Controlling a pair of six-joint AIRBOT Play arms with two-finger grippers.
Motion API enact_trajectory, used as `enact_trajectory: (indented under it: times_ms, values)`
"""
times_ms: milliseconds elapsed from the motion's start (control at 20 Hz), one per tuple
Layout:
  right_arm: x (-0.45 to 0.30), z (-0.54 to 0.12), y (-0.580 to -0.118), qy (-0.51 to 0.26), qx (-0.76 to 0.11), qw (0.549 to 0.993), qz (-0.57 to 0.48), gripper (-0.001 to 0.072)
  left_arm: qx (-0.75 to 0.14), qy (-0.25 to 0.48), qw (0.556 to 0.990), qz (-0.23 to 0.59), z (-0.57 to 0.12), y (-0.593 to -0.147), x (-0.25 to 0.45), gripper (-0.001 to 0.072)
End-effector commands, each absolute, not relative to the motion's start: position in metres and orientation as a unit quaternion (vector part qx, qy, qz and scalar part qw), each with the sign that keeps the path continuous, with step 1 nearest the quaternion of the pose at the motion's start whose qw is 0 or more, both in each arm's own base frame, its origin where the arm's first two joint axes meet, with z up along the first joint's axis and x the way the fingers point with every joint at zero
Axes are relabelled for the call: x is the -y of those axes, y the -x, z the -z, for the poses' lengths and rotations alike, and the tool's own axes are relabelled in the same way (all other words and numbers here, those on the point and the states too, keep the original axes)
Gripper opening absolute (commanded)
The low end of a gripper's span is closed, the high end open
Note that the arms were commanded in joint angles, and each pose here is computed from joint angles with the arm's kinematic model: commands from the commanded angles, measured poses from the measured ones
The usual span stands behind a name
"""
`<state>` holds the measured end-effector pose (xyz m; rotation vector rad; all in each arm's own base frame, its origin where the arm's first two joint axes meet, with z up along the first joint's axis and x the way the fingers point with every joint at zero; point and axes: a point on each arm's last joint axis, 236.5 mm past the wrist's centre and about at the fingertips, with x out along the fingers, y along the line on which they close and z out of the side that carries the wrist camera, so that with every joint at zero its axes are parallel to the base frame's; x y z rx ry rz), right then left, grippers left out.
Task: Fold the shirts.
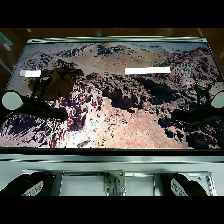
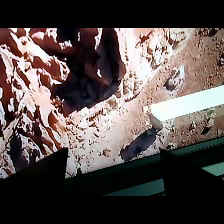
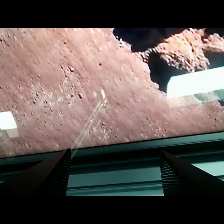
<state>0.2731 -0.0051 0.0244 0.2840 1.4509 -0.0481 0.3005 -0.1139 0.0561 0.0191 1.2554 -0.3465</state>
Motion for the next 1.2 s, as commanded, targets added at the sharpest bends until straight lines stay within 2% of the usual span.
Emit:
enact_trajectory:
  times_ms: [0,500,650,850,1150]
  values:
    - [0.005,-0.025,-0.273,-0.129,-0.661,0.739,0.022,0.0673,-0.584,-0.009,0.795,0.162,-0.056,-0.3,0.114,0.0663]
    - [0.005,-0.025,-0.273,-0.13,-0.661,0.739,0.022,0.0673,-0.584,-0.009,0.796,0.162,-0.056,-0.3,0.114,0.0663]
    - [0.002,-0.028,-0.291,-0.151,-0.631,0.761,0.025,0.0673,-0.584,-0.009,0.795,0.162,-0.056,-0.3,0.114,0.0663]
    - [-0.002,-0.029,-0.292,-0.155,-0.63,0.76,0.017,0.0673,-0.572,-0.004,0.804,0.162,-0.056,-0.309,0.117,0.0663]
    - [-0.001,-0.03,-0.296,-0.152,-0.623,0.767,0.018,0.0673,-0.587,0.013,0.792,0.166,-0.047,-0.309,0.124,0.0663]
